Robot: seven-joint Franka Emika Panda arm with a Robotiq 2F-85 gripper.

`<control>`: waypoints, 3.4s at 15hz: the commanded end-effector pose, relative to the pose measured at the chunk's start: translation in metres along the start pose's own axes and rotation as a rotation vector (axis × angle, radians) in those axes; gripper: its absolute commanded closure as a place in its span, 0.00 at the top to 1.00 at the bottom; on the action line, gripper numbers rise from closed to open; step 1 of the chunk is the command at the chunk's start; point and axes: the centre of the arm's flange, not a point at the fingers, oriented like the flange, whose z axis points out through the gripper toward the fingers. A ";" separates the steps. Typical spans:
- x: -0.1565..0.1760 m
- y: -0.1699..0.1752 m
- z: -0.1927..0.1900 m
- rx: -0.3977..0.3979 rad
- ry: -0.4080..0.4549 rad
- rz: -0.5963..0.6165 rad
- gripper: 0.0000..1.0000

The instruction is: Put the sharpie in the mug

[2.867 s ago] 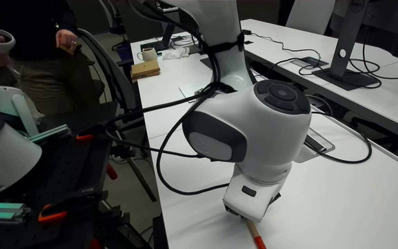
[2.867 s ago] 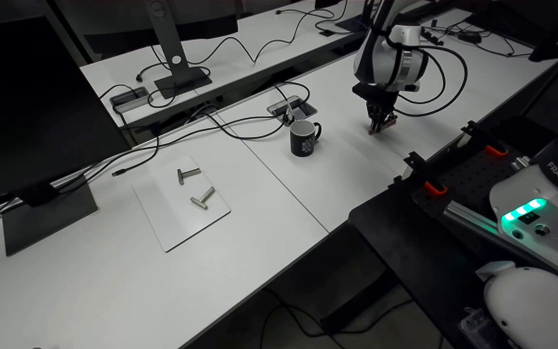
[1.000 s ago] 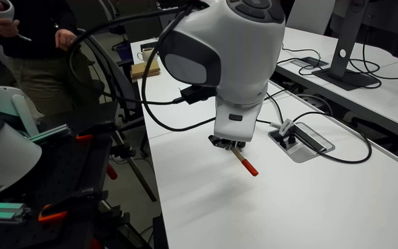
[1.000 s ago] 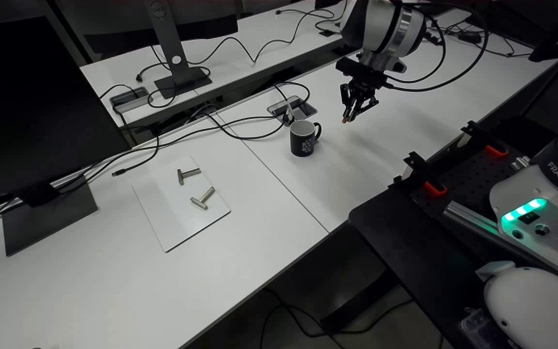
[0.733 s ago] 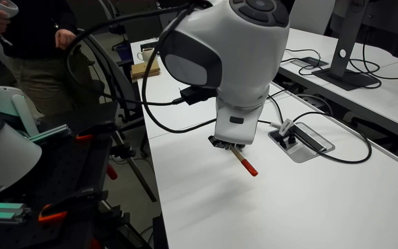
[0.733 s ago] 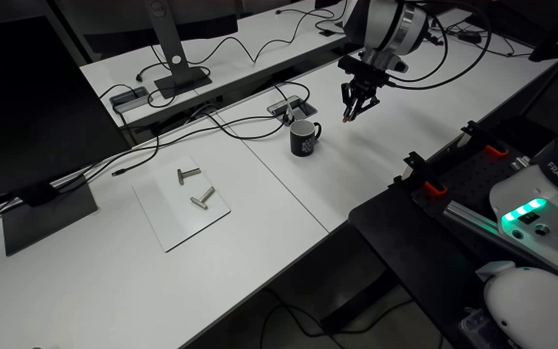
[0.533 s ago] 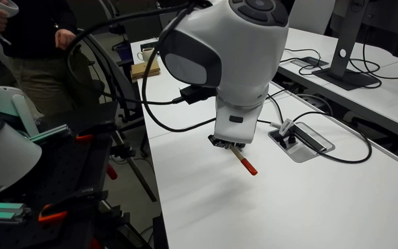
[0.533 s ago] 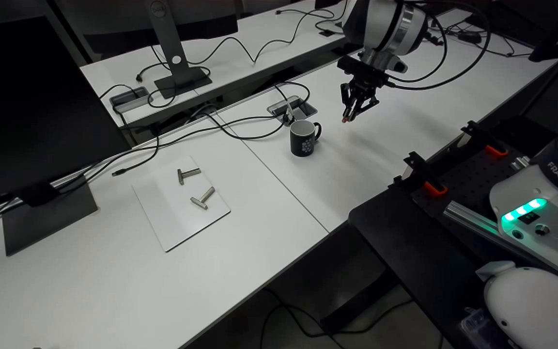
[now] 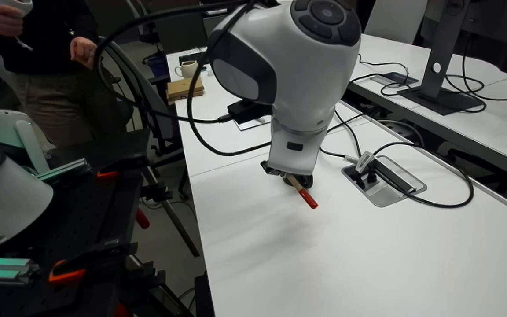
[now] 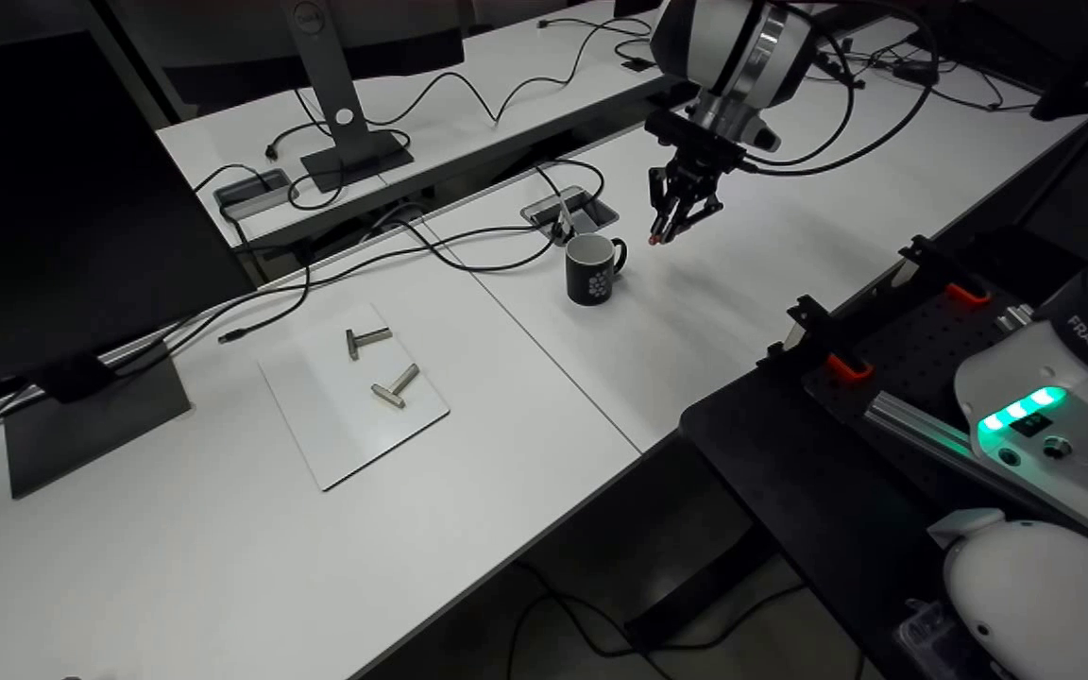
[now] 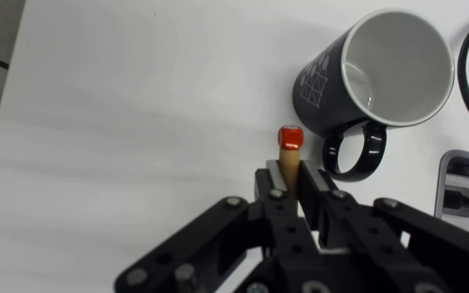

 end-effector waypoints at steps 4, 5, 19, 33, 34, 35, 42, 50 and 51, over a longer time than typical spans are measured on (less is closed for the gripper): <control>-0.018 -0.019 -0.004 0.041 -0.086 -0.016 0.04; -0.020 -0.022 -0.004 0.048 -0.097 -0.011 0.04; -0.047 -0.041 -0.014 0.102 -0.432 -0.067 0.04; -0.055 -0.040 -0.002 0.053 -0.460 -0.082 0.04; -0.058 -0.041 -0.002 0.050 -0.479 -0.091 0.04; -0.061 -0.043 -0.001 0.048 -0.497 -0.100 0.04; -0.070 -0.057 -0.005 0.047 -0.561 -0.125 0.04; -0.063 -0.063 0.010 0.024 -0.657 -0.108 0.04; -0.062 -0.063 0.014 0.019 -0.664 -0.104 0.04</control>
